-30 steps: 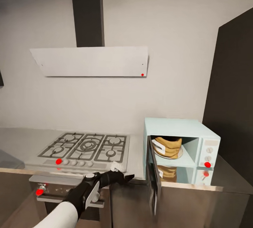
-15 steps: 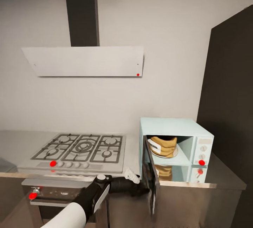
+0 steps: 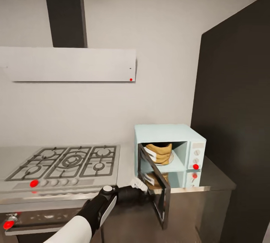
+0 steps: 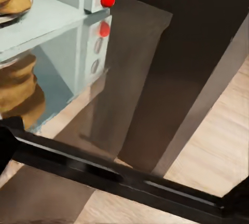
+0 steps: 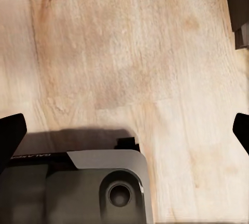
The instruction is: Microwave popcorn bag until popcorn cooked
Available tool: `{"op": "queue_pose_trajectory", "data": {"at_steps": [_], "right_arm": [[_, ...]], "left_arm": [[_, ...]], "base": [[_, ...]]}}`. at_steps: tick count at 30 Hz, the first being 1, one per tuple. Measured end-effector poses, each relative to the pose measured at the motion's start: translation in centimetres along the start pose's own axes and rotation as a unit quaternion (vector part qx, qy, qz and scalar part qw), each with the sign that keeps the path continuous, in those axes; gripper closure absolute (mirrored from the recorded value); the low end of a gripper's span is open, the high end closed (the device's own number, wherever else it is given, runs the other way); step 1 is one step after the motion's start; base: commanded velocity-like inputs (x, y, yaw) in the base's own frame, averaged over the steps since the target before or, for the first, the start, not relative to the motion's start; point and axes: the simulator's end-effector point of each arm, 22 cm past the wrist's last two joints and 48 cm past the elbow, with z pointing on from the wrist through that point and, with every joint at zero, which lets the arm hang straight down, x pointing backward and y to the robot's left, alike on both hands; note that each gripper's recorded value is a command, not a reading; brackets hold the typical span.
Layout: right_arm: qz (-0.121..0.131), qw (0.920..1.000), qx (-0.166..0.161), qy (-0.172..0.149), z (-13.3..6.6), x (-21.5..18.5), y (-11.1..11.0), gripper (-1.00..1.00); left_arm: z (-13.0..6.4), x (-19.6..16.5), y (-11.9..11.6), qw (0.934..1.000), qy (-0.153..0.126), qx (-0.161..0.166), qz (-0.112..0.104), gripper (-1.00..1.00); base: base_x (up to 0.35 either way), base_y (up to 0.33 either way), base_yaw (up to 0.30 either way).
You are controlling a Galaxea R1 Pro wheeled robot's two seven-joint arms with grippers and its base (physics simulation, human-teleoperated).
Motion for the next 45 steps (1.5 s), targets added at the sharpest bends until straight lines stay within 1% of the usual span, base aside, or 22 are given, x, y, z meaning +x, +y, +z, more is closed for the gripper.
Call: {"op": "queue_pose_trajectory", "data": {"at_steps": [2, 3, 4, 7, 10, 12, 15, 29, 37, 39, 40, 41, 42, 45], "right_arm": [[0.000, 1.0000, 0.000, 0.000, 0.0, 0.0, 0.0, -1.00], [0.000, 1.0000, 0.000, 0.000, 0.0, 0.0, 0.0, -1.00], [0.000, 1.0000, 0.000, 0.000, 0.0, 0.0, 0.0, -1.00], [0.000, 1.0000, 0.000, 0.000, 0.0, 0.0, 0.0, -1.00], [0.000, 1.0000, 0.000, 0.000, 0.0, 0.0, 0.0, -1.00], [0.000, 1.0000, 0.000, 0.000, 0.0, 0.0, 0.0, -1.00], [0.000, 1.0000, 0.000, 0.000, 0.0, 0.0, 0.0, -1.00], [0.000, 1.0000, 0.000, 0.000, 0.0, 0.0, 0.0, -1.00], [0.000, 1.0000, 0.000, 0.000, 0.0, 0.0, 0.0, -1.00], [0.000, 1.0000, 0.000, 0.000, 0.0, 0.0, 0.0, -1.00], [0.000, 1.0000, 0.000, 0.000, 0.0, 0.0, 0.0, -1.00], [0.000, 1.0000, 0.000, 0.000, 0.0, 0.0, 0.0, -1.00], [0.000, 1.0000, 0.000, 0.000, 0.0, 0.0, 0.0, -1.00], [0.000, 1.0000, 0.000, 0.000, 0.0, 0.0, 0.0, -1.00]], "left_arm": [[0.0, 0.0, 1.9, 0.9990, 0.000, -0.045, 0.000, -1.00], [-0.1, 0.0, 2.7, 0.9981, 0.000, -0.062, 0.000, -1.00], [-0.2, 0.0, 3.1, 0.9975, 0.000, -0.071, 0.000, -1.00], [-0.3, 0.0, 3.6, 0.9965, 0.000, -0.084, 0.000, -1.00], [-0.6, 0.0, 5.3, 0.9924, -0.001, -0.123, 0.000, -1.00], [-0.8, 0.0, 6.0, 0.9905, -0.001, -0.137, 0.000, -1.00], [-0.9, -0.1, 6.2, 0.9897, -0.001, -0.143, 0.001, -1.00], [-0.9, -0.1, 6.3, 0.9895, -0.001, -0.144, 0.001, -1.00], [-0.9, -0.1, 6.2, 0.9895, -0.001, -0.144, 0.001, -1.00], [-1.1, -0.1, 6.9, 0.9870, -0.001, -0.161, 0.001, -1.00], [-1.3, -0.1, 7.6, 0.9842, -0.001, -0.177, 0.000, -1.00], [-1.7, -0.1, 8.7, 0.9795, -0.001, -0.202, 0.000, -1.00], [-1.9, -0.1, 9.0, 0.9777, -0.001, -0.210, 0.000, -1.00], [-2.0, -0.4, 9.3, 0.9762, -0.004, -0.217, 0.003, -1.00]], "base": [[0.000, 0.000, -0.224], [0.000, 0.000, -0.222], [0.000, 0.000, -0.219], [0.000, 0.000, -0.215], [0.000, 0.000, -0.219], [0.000, 0.000, -0.264], [0.000, 0.000, -0.285], [0.016, 0.000, -0.285], [0.257, 0.000, -0.034], [0.048, 0.000, -0.001], [0.011, 0.000, 0.000], [0.005, 0.000, 0.000], [0.003, 0.000, 0.000], [0.001, 0.000, 0.000]]}}
